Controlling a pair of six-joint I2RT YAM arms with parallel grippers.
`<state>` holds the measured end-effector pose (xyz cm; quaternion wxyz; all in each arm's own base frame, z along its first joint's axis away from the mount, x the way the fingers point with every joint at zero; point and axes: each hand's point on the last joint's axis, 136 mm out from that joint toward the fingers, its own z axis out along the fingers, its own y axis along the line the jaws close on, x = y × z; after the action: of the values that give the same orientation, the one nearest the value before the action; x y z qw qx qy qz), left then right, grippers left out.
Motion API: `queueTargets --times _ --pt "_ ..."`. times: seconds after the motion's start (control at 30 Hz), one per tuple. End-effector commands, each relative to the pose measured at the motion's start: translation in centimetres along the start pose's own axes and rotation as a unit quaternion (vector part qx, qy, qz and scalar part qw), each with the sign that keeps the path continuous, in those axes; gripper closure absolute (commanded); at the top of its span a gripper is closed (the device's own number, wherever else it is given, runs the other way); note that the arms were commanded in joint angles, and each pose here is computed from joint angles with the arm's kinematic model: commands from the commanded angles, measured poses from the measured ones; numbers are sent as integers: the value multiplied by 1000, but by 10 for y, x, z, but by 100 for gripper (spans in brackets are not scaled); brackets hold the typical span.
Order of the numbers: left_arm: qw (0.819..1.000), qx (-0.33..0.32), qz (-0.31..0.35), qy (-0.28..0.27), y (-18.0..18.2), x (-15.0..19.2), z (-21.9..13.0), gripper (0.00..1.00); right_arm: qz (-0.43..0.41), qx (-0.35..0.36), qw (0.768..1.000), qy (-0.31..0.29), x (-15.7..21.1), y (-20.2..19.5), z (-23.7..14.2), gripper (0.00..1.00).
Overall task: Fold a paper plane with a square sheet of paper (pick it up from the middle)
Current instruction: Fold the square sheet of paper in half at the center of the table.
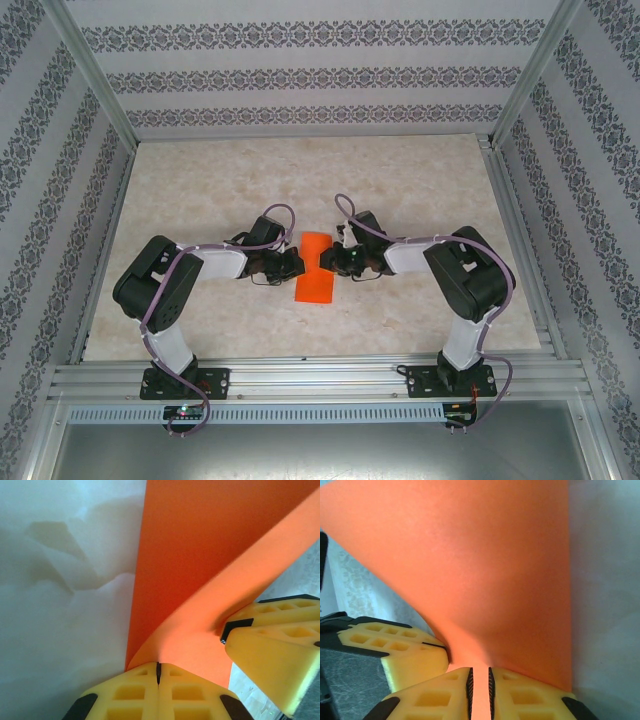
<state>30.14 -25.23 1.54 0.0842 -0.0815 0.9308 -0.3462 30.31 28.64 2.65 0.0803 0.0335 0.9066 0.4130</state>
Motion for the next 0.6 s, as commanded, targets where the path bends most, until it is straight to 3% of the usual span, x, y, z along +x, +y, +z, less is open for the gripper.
queueTargets --times 0.0,0.27,0.47,0.57 --pt "987 -136 -43 71 77 49 10 100 -21 -37 999 -18 -24 26 -15 81" --pt "987 -136 -42 72 77 49 11 100 -4 -18 1000 1 -29 0 3 82" --pt "987 -137 -43 71 78 49 10 100 3 46 999 5 -24 -31 8 82" --pt "987 -140 -42 72 79 50 9 100 -2 31 999 13 -28 -17 7 81"
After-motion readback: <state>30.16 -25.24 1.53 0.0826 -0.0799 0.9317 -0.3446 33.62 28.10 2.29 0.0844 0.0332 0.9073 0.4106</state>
